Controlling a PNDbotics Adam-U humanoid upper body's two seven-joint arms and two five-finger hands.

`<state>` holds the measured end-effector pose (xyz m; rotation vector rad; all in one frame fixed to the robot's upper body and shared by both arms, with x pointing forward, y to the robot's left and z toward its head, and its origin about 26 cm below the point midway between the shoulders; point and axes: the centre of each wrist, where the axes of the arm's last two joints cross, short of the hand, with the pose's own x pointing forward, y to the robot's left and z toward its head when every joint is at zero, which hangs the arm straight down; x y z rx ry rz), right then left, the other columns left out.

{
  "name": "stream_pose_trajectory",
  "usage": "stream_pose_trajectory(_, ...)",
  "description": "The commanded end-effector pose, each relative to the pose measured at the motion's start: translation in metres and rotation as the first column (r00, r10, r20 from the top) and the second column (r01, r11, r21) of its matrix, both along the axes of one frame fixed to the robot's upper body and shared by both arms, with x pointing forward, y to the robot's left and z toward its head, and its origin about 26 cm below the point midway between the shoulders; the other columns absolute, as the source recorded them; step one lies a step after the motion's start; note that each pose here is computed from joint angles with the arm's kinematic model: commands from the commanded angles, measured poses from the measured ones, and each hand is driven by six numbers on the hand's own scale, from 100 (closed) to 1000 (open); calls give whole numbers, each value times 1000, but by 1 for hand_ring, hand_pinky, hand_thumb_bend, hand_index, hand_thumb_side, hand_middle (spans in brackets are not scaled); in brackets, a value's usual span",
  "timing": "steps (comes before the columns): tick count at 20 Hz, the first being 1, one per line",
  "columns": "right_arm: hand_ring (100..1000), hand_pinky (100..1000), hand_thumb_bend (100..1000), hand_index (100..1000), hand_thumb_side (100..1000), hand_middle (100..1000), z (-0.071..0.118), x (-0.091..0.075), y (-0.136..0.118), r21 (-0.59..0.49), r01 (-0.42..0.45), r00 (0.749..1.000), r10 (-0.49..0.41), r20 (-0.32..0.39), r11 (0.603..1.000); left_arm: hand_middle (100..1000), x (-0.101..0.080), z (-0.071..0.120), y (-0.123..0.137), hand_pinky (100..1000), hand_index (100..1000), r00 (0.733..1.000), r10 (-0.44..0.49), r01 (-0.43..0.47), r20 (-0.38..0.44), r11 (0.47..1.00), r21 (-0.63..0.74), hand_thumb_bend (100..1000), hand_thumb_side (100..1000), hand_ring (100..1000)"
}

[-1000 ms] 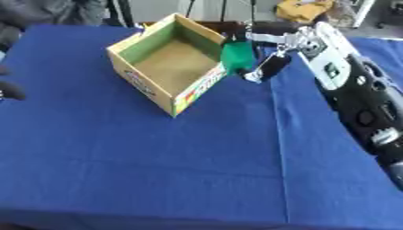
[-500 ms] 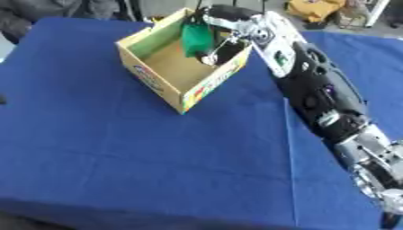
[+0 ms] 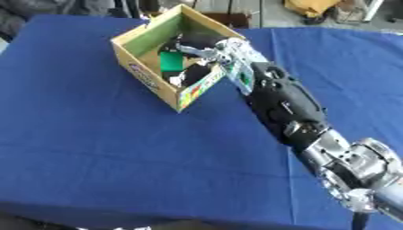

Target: Pick up objects on the table and place them in the box.

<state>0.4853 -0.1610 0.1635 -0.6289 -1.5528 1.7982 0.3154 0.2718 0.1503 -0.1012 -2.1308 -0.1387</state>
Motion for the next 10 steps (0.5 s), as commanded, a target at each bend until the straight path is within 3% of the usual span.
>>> stream_pose_trajectory(1, 765, 728, 100, 883, 701, 839, 8, 1, 3, -20, -18, 1000, 18, 16, 1000, 579, -1, 11, -1, 526, 631, 999, -13, 12, 36, 1000, 10, 282, 1000, 492)
stream_pose_trajectory(3, 811, 773, 100, 894, 782, 862, 9, 1, 3, -17, -24, 1000, 25, 19, 1000, 578, -1, 11, -1, 526, 631, 999, -12, 11, 37, 1000, 10, 282, 1000, 492)
stream_pose_trajectory(7, 875, 830, 257, 921, 868, 909, 12, 0, 1, 8, -31, 998, 31, 54, 999, 578, -1, 11, 0, 527, 630, 999, -10, 9, 37, 1000, 11, 284, 1000, 492)
stream_pose_trajectory(8, 875, 830, 100, 932, 937, 917, 17, 0, 0, 26, -30, 997, 28, 76, 999, 578, -1, 11, 0, 527, 630, 999, -8, 8, 36, 1000, 10, 284, 1000, 492)
stream_pose_trajectory(10, 863, 819, 100, 954, 1000, 920, 30, -1, -3, 86, -19, 992, 8, 129, 996, 578, -1, 11, 1, 527, 630, 999, -5, 5, 37, 1000, 10, 286, 1000, 492)
